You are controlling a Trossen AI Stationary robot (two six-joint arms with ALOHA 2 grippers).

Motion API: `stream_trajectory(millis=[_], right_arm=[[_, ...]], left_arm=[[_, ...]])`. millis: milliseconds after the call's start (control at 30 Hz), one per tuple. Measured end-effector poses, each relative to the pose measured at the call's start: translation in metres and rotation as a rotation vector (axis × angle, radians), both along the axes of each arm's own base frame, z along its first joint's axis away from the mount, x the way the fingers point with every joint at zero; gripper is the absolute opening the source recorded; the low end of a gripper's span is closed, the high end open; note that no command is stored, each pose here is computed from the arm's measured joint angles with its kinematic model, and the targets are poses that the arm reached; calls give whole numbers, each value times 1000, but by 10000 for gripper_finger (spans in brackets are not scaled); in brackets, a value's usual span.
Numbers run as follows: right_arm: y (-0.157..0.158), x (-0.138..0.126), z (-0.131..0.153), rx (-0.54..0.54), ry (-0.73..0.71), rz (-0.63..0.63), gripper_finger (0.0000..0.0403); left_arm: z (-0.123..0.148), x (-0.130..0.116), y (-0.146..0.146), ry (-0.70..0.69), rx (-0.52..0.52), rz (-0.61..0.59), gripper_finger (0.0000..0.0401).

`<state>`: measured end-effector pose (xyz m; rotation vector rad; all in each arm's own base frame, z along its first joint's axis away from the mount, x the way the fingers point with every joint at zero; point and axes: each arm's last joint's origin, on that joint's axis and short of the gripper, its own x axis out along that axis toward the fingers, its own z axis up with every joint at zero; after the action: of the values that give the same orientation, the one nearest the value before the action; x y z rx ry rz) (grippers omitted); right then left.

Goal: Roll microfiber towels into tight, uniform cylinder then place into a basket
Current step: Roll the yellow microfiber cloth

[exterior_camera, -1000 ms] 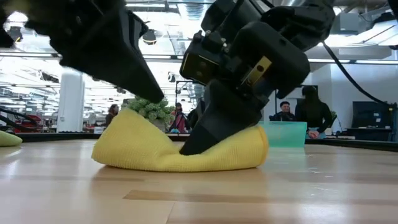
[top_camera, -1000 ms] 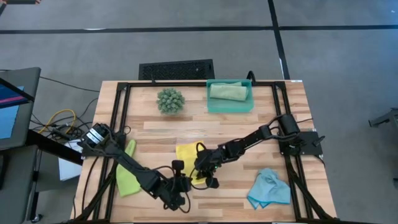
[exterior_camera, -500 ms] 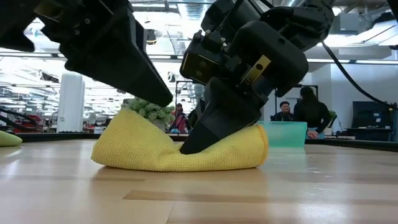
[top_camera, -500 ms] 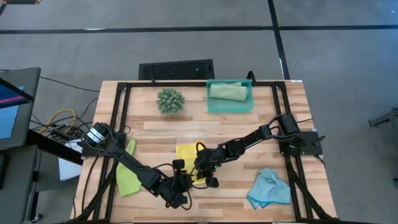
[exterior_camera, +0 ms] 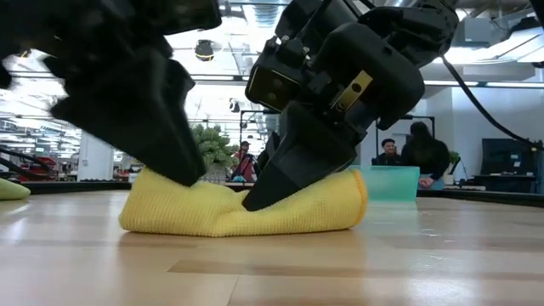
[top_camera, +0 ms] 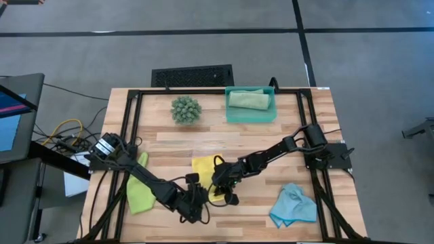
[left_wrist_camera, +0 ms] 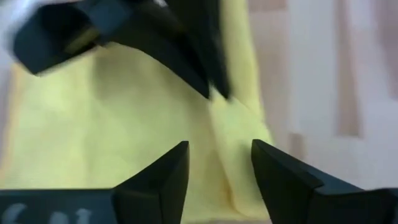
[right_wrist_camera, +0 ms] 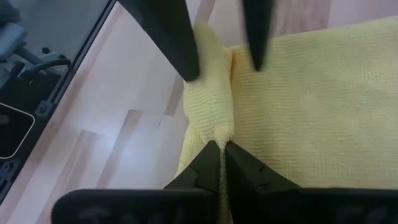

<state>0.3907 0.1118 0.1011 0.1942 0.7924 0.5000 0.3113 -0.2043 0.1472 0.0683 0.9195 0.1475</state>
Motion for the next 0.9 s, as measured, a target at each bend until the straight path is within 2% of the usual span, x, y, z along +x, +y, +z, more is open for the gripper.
stream_trajectory(millis=[467, 633, 733, 900], right_arm=[[-5, 3, 2, -8, -31, 2, 122], [-12, 2, 11, -12, -21, -32, 121], [-10, -2, 21, -58, -29, -45, 115], [11, -14, 54, -197, -142, -53, 99]], left_arm=[[-2, -6, -5, 32, -16, -2, 54], [-2, -14, -13, 43, -6, -31, 7], [-2, -19, -20, 43, -3, -55, 6], [-2, -24, -26, 24, 20, -62, 3]])
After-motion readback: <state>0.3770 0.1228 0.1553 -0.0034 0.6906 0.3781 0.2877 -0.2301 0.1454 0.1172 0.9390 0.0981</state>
